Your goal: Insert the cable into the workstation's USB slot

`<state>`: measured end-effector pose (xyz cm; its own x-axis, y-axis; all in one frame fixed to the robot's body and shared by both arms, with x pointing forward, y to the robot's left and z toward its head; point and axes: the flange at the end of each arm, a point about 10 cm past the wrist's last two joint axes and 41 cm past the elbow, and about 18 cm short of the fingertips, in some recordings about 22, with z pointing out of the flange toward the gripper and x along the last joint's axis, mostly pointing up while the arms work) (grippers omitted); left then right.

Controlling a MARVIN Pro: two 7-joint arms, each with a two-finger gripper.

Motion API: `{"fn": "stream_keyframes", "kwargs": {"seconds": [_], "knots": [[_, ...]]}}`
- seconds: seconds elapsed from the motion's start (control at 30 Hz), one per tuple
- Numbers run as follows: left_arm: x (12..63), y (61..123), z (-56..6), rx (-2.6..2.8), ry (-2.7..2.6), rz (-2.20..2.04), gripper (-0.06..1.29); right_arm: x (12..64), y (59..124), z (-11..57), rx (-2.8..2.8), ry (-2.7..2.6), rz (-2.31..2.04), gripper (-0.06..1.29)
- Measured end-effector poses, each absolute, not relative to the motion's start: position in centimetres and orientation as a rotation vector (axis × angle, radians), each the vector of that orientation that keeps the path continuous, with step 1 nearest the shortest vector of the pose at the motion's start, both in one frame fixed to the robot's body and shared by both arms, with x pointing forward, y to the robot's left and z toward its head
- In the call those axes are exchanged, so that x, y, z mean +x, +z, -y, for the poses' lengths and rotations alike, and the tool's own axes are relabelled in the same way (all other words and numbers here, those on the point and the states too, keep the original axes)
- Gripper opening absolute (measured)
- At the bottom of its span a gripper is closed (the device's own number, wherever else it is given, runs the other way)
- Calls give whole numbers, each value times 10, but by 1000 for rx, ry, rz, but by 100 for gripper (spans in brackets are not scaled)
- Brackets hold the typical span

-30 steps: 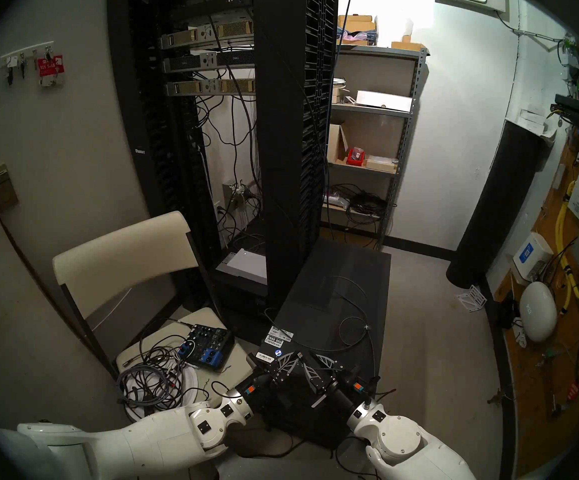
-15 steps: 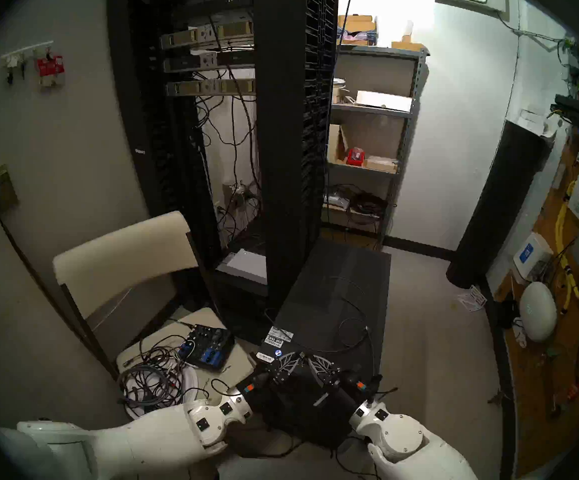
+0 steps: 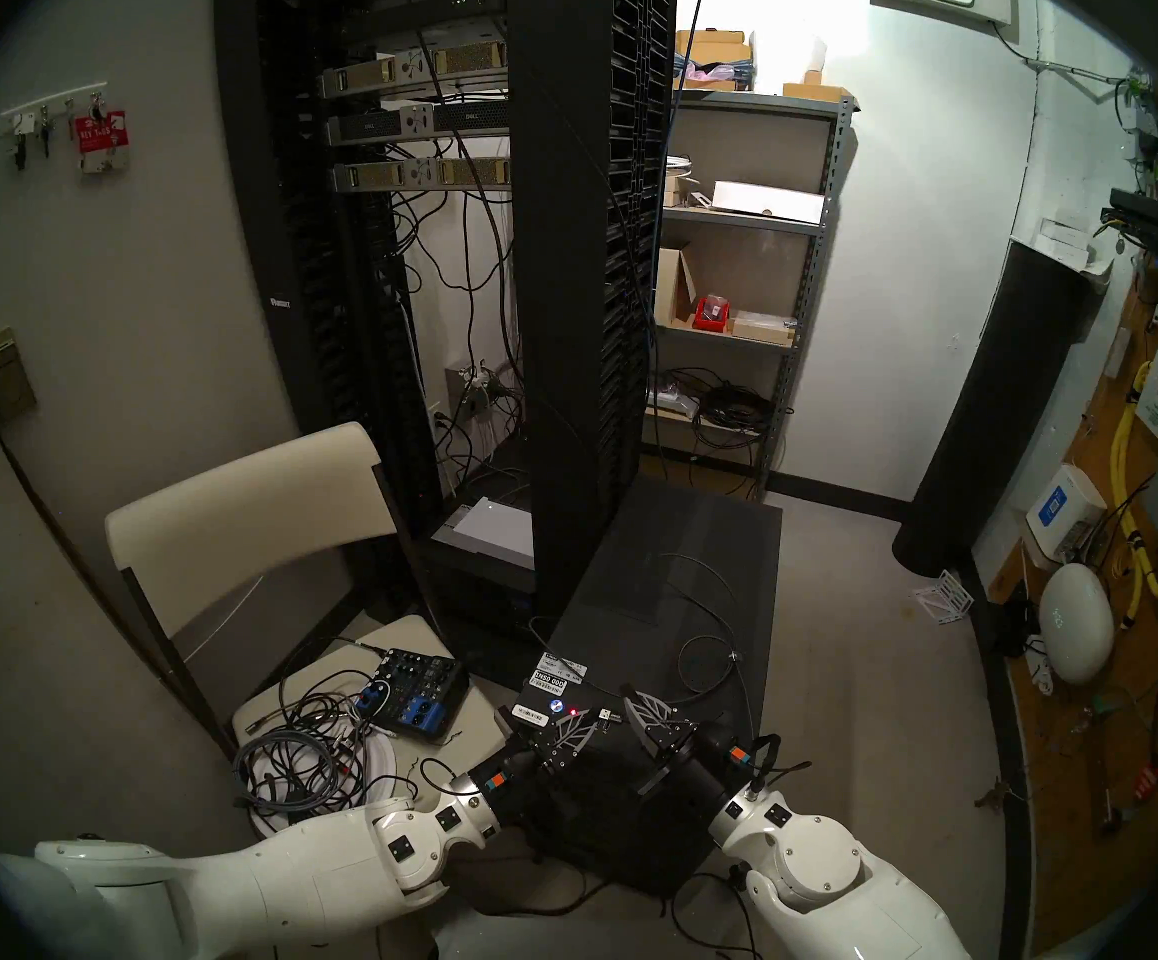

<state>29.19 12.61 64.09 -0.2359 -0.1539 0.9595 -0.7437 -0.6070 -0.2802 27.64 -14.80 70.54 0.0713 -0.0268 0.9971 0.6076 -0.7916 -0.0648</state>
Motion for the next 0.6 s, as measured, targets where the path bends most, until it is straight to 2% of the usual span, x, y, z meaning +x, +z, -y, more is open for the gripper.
{"fn": "stream_keyframes", "kwargs": {"seconds": [0.27, 0.4, 0.43, 0.53, 0.57, 0.6], "knots": [[290, 636, -128, 1588, 1922, 1122, -1, 274, 706, 147, -1890, -1722, 568, -2], [289, 640, -124, 1558, 1939, 1132, 18, 274, 705, 144, -1891, -1708, 565, -2], [289, 642, -122, 1548, 1945, 1131, 34, 274, 705, 143, -1891, -1704, 565, -2], [287, 646, -117, 1523, 1956, 1129, 38, 274, 705, 141, -1891, -1701, 561, -2], [286, 648, -116, 1515, 1960, 1128, 48, 275, 705, 141, -1891, -1702, 559, -2], [286, 649, -116, 1512, 1961, 1128, 51, 275, 705, 140, -1891, -1703, 558, -2]]}}
